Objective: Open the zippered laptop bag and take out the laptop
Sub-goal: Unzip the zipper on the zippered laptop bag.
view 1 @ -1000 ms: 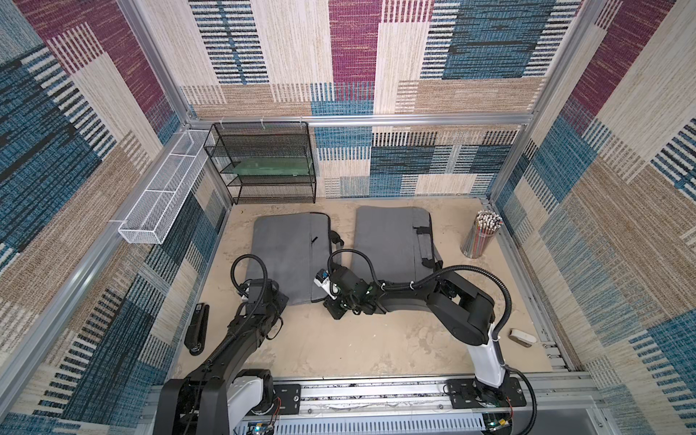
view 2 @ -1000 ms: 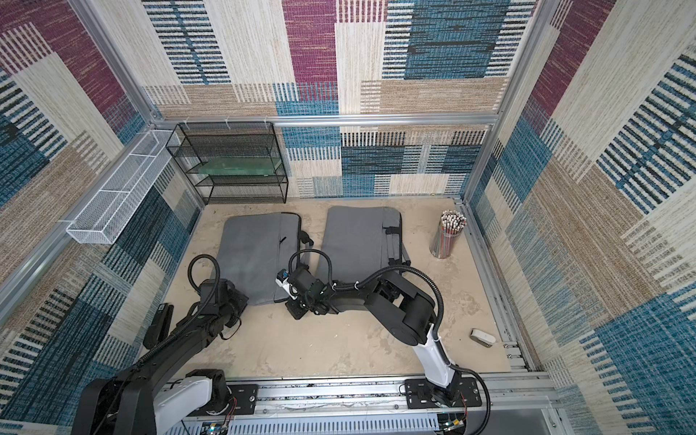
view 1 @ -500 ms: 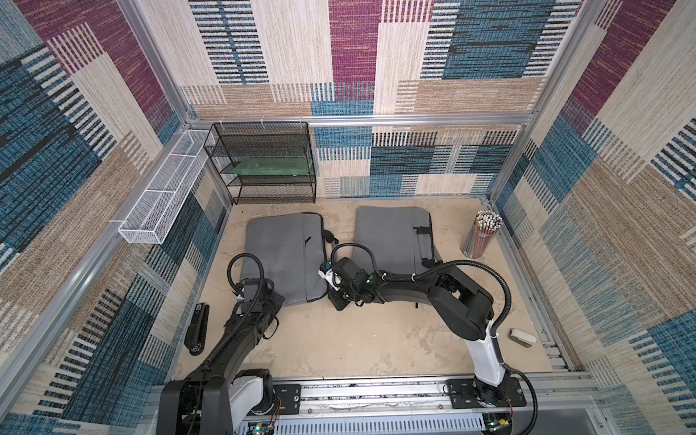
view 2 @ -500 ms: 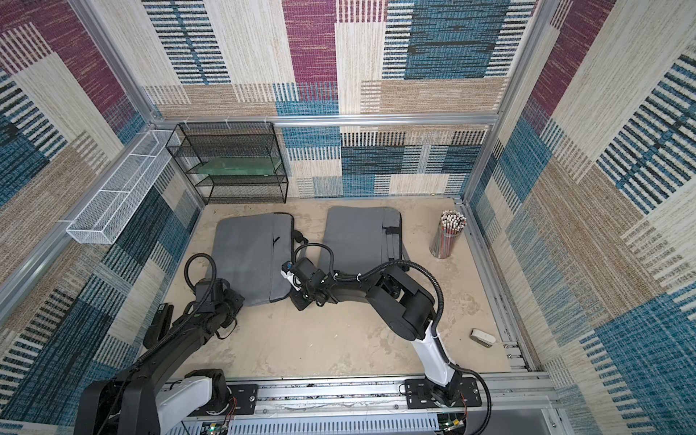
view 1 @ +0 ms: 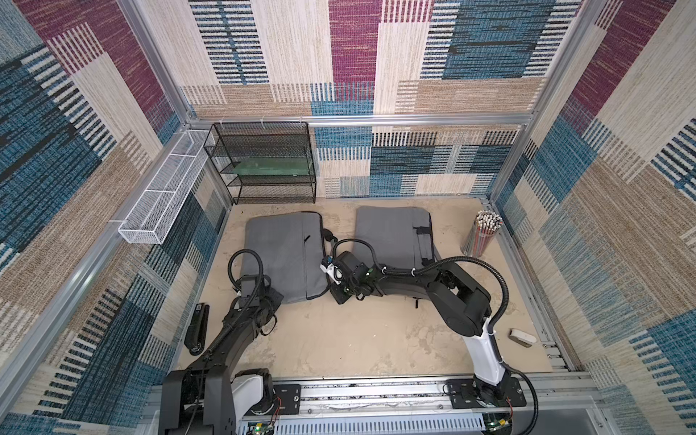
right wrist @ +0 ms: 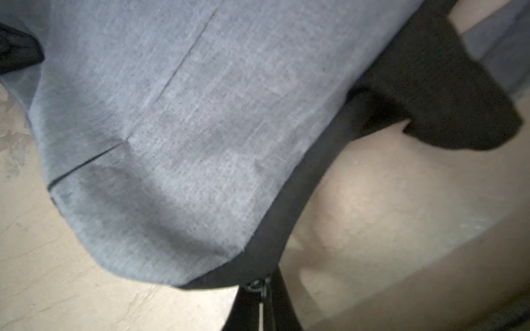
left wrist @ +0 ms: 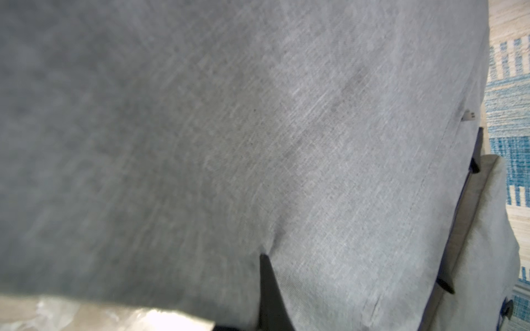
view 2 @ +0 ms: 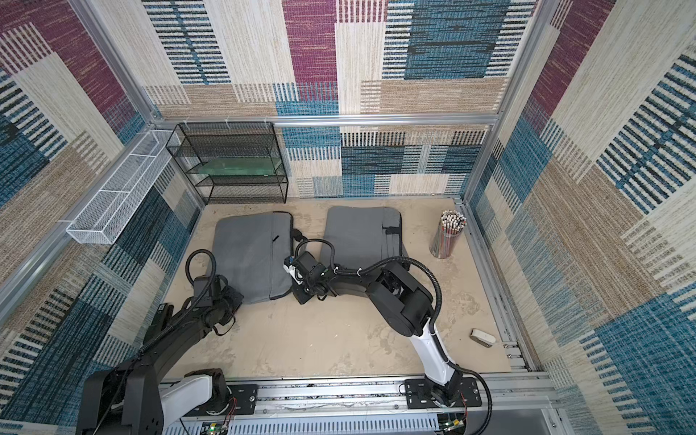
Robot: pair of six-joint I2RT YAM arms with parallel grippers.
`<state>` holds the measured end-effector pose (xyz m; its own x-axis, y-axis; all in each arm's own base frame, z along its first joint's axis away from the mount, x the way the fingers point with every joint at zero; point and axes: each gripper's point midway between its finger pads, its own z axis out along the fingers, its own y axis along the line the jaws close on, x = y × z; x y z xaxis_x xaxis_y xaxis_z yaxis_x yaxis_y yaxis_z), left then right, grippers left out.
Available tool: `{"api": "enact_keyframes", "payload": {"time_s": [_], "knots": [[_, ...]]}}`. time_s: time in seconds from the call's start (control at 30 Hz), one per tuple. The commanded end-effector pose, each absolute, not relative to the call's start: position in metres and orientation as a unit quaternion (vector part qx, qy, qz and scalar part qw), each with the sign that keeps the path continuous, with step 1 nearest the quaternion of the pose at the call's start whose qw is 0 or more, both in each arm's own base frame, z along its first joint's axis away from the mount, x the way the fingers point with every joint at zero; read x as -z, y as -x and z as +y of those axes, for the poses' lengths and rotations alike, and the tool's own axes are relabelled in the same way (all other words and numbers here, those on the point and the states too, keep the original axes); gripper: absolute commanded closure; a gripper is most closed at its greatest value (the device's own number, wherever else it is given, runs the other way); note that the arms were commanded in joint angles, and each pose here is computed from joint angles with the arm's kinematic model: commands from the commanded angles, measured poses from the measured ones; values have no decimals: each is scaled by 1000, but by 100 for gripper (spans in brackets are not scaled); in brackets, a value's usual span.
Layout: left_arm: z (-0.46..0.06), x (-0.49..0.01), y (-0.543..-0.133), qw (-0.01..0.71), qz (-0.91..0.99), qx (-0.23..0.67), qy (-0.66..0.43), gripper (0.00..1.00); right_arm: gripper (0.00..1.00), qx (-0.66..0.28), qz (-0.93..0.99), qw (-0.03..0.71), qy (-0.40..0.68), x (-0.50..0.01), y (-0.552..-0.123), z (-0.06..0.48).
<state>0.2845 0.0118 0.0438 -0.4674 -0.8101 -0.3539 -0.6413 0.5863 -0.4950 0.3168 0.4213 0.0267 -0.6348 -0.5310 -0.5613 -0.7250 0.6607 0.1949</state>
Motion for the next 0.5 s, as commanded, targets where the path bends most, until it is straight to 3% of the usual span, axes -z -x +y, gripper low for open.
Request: {"api": "enact_keyframes", "payload": {"time_s": [0.0, 0.47], "knots": [[24, -35, -275, 267, 865, 95, 413, 100, 100, -140, 901, 230, 341, -15, -332, 395], [21, -38, -276, 268, 869, 105, 403, 100, 100, -129, 889, 228, 376, -21, -349, 416]]}}
